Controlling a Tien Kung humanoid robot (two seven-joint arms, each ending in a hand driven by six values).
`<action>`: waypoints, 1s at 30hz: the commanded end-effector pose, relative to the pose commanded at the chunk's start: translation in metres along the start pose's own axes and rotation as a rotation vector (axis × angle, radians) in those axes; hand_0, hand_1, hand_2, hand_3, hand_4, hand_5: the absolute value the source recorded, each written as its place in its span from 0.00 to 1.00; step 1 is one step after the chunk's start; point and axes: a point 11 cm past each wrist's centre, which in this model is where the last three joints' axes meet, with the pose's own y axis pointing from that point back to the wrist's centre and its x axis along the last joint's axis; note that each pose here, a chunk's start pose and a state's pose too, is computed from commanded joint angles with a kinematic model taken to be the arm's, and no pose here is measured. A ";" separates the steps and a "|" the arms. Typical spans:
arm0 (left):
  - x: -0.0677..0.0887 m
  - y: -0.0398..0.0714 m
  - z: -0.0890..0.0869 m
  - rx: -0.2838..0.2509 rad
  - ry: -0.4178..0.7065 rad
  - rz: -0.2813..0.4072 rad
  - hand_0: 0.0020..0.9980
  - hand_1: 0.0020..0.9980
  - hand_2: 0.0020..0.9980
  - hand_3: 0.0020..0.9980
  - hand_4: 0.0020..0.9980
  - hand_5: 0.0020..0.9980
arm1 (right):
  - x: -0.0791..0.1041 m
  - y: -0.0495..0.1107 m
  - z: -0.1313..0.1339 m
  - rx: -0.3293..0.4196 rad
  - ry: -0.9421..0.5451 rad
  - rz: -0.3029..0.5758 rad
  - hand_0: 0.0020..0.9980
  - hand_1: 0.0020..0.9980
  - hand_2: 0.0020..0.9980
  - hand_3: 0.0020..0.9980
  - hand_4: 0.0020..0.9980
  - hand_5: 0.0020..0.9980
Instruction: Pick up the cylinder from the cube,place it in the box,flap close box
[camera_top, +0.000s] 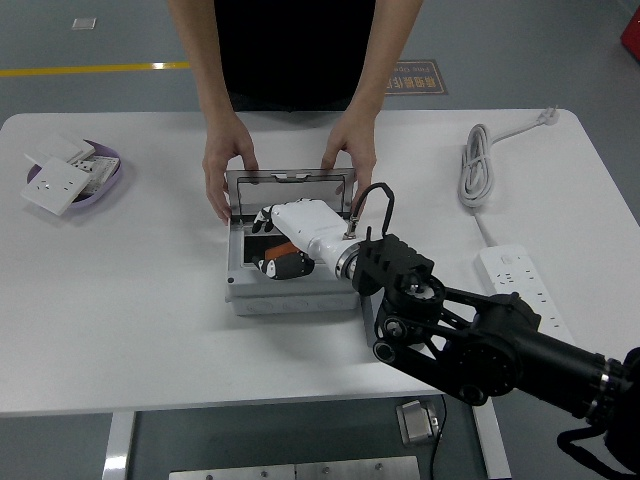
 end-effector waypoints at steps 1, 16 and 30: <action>0.000 0.000 0.000 0.000 0.000 -0.001 0.57 0.62 0.58 0.60 0.72 0.23 | 0.002 0.002 0.001 0.004 -0.017 -0.003 0.86 0.72 0.72 0.71 0.69 0.39; 0.000 0.000 -0.002 0.009 -0.005 0.001 0.57 0.62 0.58 0.60 0.72 0.24 | 0.078 0.029 -0.014 0.158 -0.451 -0.040 0.76 0.67 0.69 0.69 0.71 0.41; 0.001 0.000 0.005 0.005 -0.017 0.004 0.57 0.62 0.58 0.60 0.72 0.23 | 0.122 -0.018 -0.031 0.165 -0.557 0.017 0.72 0.65 0.68 0.69 0.70 0.40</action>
